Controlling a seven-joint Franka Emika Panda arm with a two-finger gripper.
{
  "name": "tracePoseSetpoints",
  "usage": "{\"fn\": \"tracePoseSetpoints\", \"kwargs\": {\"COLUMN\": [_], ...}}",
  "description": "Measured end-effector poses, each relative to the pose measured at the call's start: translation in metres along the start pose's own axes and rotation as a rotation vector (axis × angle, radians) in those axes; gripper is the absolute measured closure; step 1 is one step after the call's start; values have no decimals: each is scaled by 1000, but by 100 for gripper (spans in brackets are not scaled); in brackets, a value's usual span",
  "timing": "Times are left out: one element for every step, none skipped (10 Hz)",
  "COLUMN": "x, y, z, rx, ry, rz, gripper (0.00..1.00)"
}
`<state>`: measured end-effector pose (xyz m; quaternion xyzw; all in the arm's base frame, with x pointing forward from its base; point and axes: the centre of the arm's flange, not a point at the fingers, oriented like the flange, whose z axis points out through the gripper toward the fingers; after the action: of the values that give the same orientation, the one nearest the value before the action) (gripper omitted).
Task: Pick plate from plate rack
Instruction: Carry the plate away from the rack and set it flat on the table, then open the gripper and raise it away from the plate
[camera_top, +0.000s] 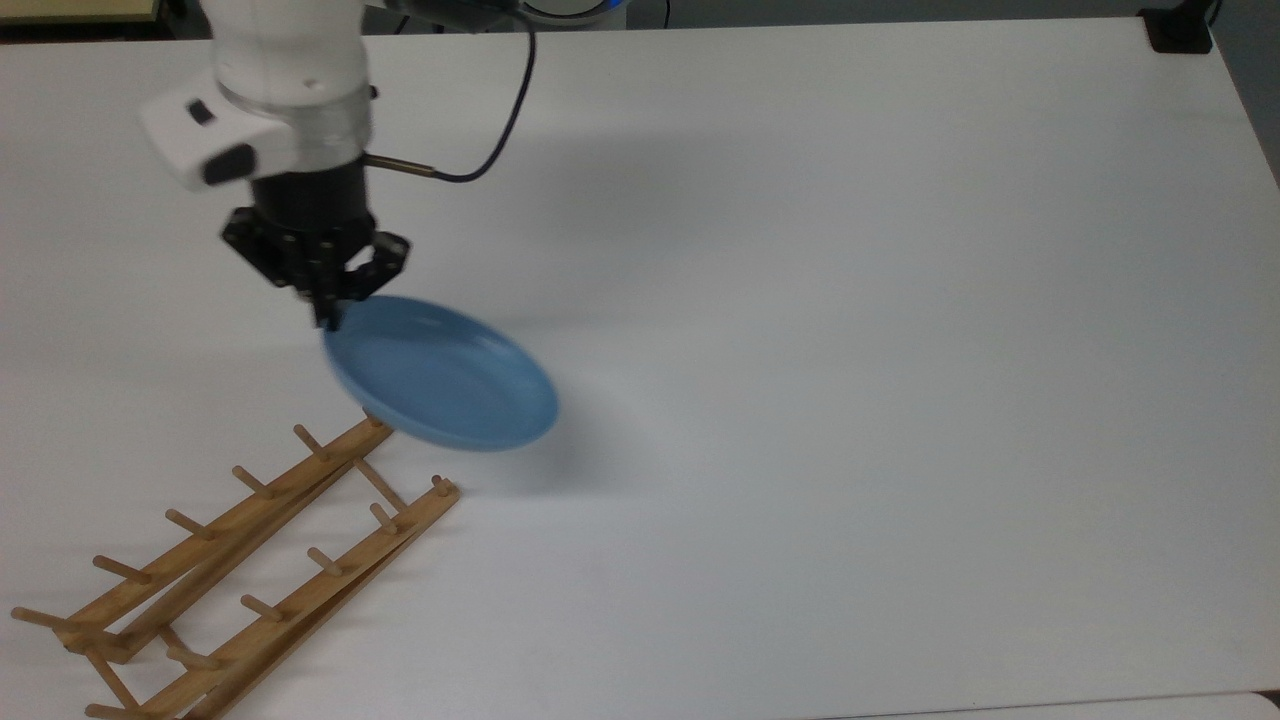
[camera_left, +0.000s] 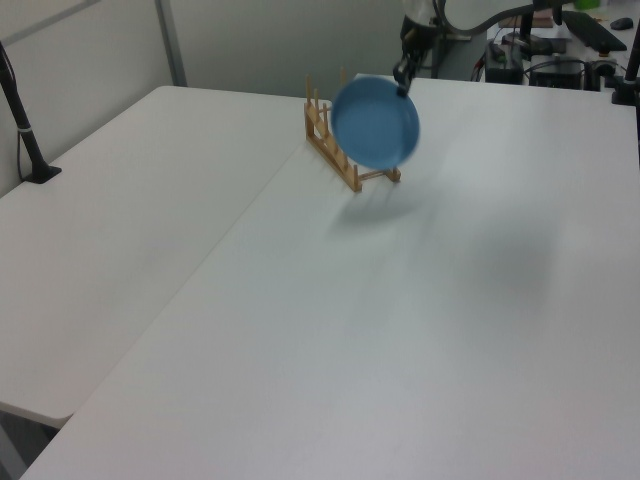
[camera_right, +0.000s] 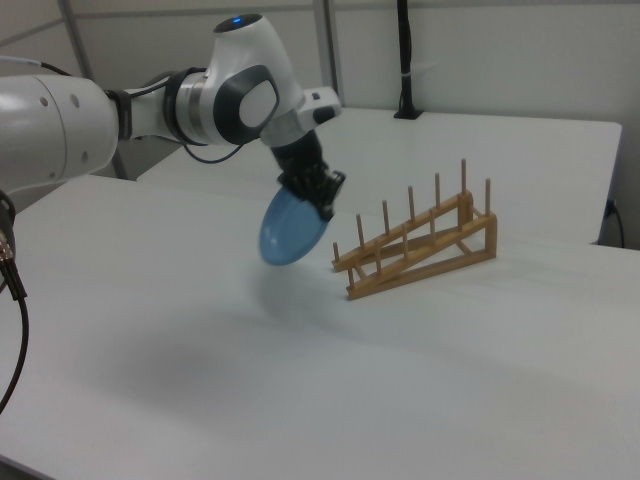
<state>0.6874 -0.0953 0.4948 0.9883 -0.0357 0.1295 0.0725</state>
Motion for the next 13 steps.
{"fn": "tracePoseSetpoints", "kwargs": {"x": [-14,-30,-47,-61,-74,-83,-90,-93,-92,-84,-77,-70,-64], "y": [-21,-38,-54,-69,-85,-101,-114,-119,-119,-117,-115,-116,-116], "z": [12,25,40,59,82,107,128,140,139,130,114,89,54], "rx": [27,52,80,113,149,186,215,226,225,212,175,127,77], "ry": [-126,-256,-371,-459,-517,-557,-588,-606,-602,-581,-557,-521,-472], "rz": [-82,-188,-300,-419,-537,-650,-729,-752,-753,-730,-634,-523,-414], "gripper": [96,96,96,96,96,96,96,88,67,46,27,7,0]}}
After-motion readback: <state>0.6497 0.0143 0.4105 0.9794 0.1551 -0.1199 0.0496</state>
